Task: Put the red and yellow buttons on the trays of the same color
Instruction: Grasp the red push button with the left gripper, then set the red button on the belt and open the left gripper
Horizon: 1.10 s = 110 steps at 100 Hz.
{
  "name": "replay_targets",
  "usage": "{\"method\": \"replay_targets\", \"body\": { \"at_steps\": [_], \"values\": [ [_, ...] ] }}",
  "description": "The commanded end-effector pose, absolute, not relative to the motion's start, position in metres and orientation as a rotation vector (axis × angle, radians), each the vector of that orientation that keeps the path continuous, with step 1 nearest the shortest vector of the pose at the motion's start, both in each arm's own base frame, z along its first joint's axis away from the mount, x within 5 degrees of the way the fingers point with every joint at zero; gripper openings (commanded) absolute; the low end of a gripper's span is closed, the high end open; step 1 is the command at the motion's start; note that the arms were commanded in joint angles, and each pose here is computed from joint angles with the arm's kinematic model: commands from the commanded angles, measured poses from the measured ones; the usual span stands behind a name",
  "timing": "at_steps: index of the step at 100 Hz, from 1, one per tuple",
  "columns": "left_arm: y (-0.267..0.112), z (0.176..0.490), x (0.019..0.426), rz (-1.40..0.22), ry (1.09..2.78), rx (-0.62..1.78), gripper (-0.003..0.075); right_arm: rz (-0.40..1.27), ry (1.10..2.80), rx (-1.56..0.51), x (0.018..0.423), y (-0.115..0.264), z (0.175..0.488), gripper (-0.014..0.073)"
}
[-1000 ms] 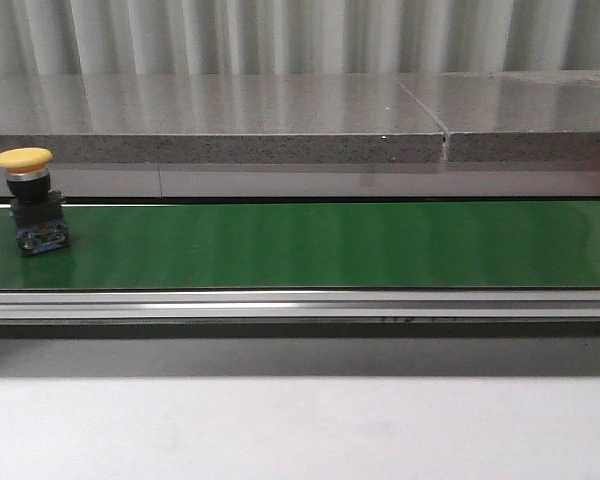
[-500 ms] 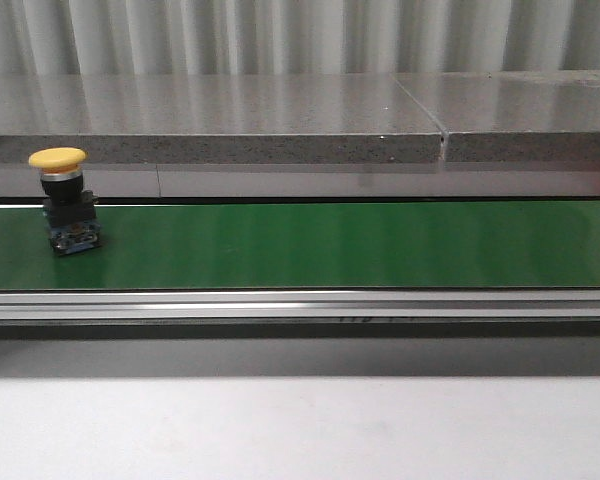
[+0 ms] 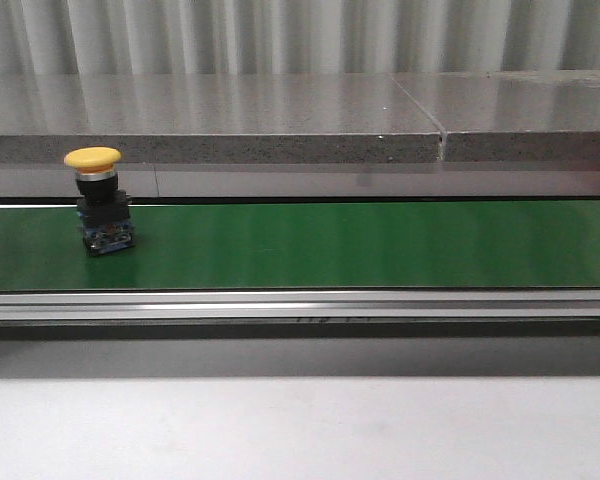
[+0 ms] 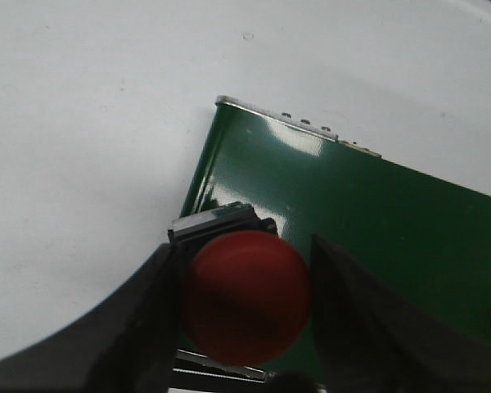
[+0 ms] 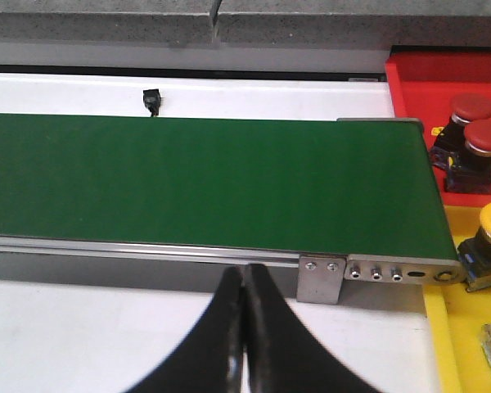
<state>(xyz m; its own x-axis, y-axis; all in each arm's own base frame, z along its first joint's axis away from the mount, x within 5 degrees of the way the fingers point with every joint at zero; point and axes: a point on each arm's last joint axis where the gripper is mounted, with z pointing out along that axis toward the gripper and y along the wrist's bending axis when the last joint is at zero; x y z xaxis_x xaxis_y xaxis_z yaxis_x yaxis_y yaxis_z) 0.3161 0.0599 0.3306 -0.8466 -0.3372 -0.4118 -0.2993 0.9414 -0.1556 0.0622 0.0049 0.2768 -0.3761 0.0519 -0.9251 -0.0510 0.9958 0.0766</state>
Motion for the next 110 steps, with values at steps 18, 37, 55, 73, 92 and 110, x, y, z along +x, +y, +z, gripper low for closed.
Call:
{"method": "replay_targets", "body": {
  "at_steps": [18,37,55,73,92,110],
  "values": [
    [0.048,0.332,0.318,-0.141,2.581,-0.413,0.0240,0.108,1.855,-0.011,0.064,0.005,0.291,-0.0067],
    [0.050,0.318,0.327,-0.144,2.619,-0.423,0.0241,0.108,1.855,-0.011,0.064,0.005,0.291,-0.0067],
    [0.050,0.313,0.330,-0.153,2.636,-0.430,0.0241,0.108,1.855,-0.011,0.064,0.005,0.291,-0.0067],
    [0.050,0.311,0.331,-0.153,2.641,-0.431,0.0244,0.108,1.855,-0.011,0.064,0.005,0.291,-0.0067],
    [0.050,0.309,0.333,-0.167,2.645,-0.438,0.0435,0.108,1.855,-0.011,0.064,0.005,0.291,-0.0067],
    [0.049,0.314,0.332,-0.167,2.620,-0.430,0.0538,0.108,1.855,-0.011,0.064,0.005,0.291,-0.0067]
  ]
}}
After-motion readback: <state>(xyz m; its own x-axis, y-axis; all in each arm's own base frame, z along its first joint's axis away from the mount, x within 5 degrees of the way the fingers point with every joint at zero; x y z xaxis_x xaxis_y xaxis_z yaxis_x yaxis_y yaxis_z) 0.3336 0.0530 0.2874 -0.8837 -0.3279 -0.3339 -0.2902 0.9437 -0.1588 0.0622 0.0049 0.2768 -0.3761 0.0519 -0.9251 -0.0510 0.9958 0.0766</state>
